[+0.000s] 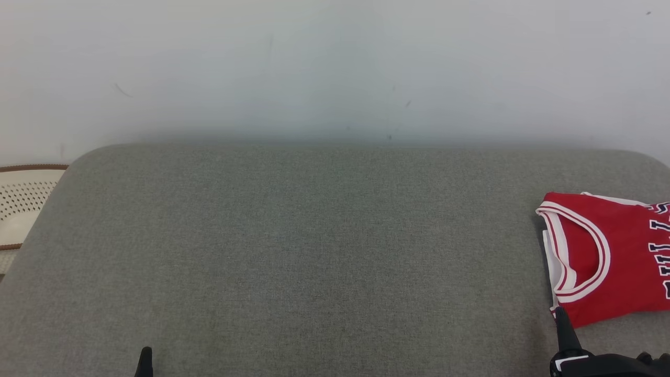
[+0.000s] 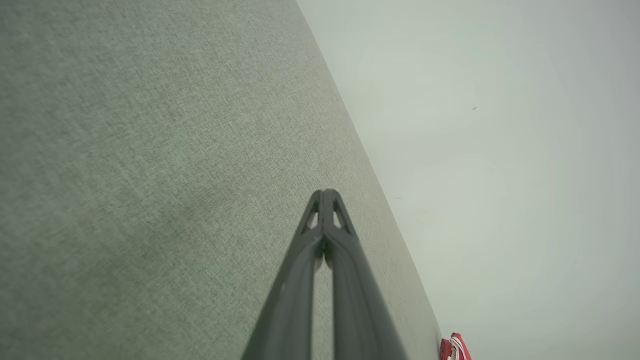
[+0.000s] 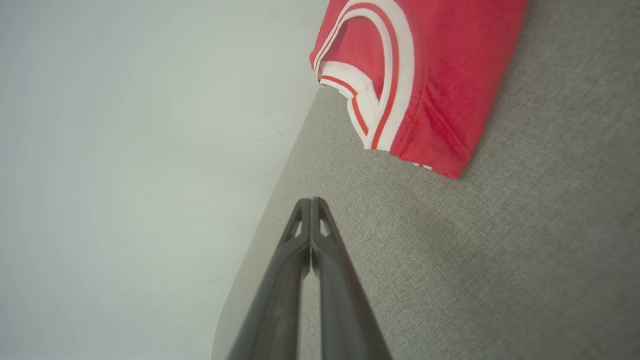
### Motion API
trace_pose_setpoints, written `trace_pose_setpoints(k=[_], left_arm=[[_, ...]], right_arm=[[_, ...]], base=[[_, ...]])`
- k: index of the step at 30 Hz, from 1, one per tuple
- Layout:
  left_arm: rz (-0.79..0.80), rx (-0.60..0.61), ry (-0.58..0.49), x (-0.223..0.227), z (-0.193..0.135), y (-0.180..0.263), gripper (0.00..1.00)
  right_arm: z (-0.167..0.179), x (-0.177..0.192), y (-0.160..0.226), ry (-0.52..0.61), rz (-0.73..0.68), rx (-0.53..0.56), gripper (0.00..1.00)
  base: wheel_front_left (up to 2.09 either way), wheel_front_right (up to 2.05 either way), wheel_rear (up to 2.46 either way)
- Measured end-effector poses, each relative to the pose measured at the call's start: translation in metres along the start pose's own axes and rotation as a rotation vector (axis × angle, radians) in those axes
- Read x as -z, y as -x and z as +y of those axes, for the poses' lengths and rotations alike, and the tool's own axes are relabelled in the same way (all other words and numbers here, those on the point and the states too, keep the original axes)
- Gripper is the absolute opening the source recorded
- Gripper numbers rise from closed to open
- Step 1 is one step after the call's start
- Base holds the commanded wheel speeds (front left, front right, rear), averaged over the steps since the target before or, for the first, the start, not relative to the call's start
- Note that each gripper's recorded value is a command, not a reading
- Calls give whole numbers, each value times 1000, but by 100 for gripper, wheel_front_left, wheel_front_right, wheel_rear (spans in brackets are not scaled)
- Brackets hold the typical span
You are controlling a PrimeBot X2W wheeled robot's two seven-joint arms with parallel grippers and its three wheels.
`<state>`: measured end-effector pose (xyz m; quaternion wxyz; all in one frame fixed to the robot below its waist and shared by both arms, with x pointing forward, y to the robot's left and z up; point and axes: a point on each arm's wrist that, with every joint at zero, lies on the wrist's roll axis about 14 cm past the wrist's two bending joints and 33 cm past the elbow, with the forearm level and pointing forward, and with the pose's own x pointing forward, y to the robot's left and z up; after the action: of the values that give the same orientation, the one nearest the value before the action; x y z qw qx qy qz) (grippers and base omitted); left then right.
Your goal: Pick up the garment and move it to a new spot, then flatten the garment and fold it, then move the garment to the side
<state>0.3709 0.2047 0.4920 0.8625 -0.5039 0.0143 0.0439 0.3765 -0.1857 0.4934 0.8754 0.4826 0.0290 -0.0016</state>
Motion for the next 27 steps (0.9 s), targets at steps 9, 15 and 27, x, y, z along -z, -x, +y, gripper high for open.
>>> trace_pose_setpoints(k=[9, 15, 27], left_arm=[[7, 17, 97, 0, -5, -5, 0], [17, 17, 165, 1, -5, -6, 0], [26, 37, 268, 0, -10, -12, 0]], right_arm=[[2, -5, -4, -104, -11, -5, 0], [1, -7, -5, -178, -13, -3, 0], [1, -11, -8, -297, -21, -6, 0]], base=[[0, 0, 0], [0, 0, 0], [0, 0, 0]])
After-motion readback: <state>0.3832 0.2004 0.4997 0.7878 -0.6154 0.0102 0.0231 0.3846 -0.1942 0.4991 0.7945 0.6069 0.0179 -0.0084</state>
